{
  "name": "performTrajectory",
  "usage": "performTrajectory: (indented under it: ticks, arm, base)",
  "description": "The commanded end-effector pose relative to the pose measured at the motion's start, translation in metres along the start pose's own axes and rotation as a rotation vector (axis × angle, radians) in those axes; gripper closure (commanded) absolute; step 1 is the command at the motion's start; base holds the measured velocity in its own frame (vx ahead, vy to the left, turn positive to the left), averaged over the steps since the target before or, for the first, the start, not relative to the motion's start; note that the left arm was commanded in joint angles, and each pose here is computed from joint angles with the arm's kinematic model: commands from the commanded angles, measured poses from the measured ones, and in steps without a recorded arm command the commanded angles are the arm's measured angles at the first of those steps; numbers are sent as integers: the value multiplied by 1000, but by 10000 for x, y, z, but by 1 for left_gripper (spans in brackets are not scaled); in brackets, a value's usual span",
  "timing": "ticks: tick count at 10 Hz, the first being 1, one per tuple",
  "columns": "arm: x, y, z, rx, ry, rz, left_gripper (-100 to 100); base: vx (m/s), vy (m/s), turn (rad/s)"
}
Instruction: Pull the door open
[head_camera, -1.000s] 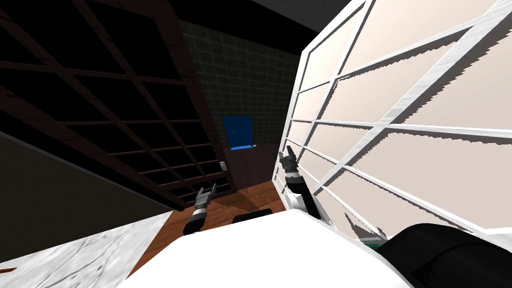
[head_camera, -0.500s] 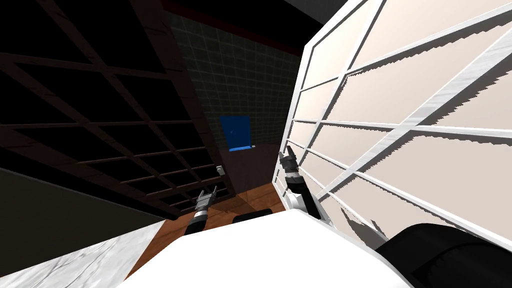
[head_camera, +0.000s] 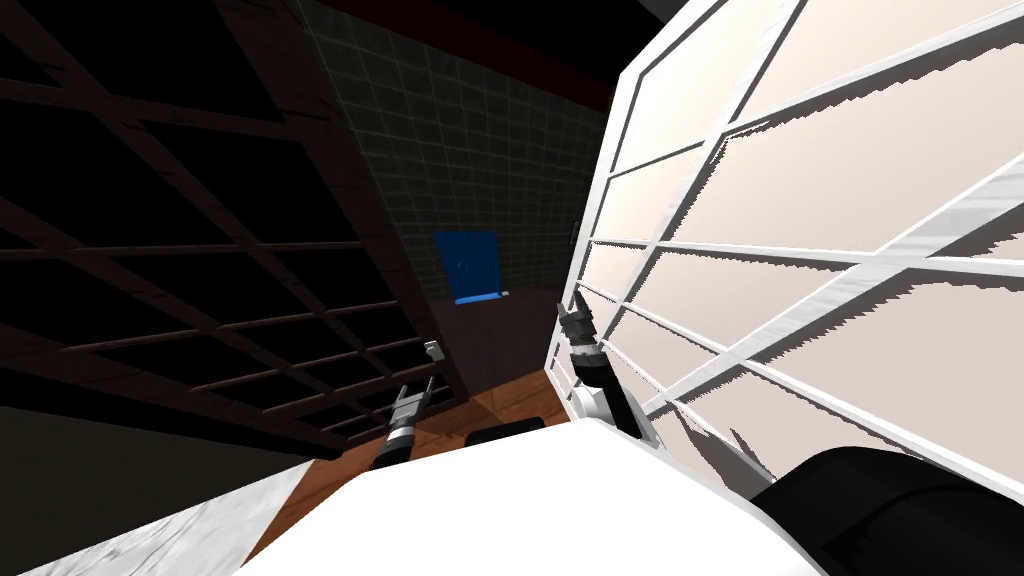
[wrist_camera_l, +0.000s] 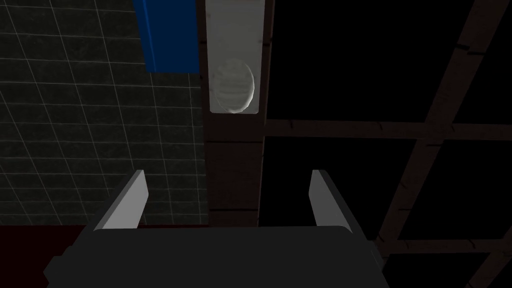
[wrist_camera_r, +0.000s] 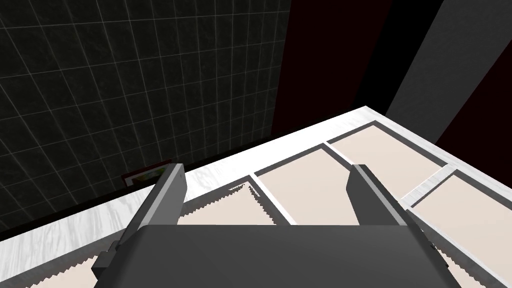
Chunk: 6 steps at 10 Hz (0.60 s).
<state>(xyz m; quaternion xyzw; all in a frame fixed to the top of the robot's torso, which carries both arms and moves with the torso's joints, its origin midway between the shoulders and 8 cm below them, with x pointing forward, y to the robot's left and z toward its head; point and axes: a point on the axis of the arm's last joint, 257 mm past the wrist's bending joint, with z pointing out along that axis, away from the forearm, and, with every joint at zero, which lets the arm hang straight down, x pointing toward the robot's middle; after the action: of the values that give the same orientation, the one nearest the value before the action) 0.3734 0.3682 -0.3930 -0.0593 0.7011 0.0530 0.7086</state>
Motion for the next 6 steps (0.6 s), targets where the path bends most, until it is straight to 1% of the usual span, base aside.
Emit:
performTrajectory:
  ticks: [1, 5, 6]
  arm:
    - [4, 103, -14, -10, 0, 3, -100]
    - [26, 353, -86, -40, 3, 2, -100]
    - [28, 382, -95, -44, 3, 2, -100]
  base:
    - [197, -31, -102]
    - [196, 11, -73]
    - [157, 9, -54]
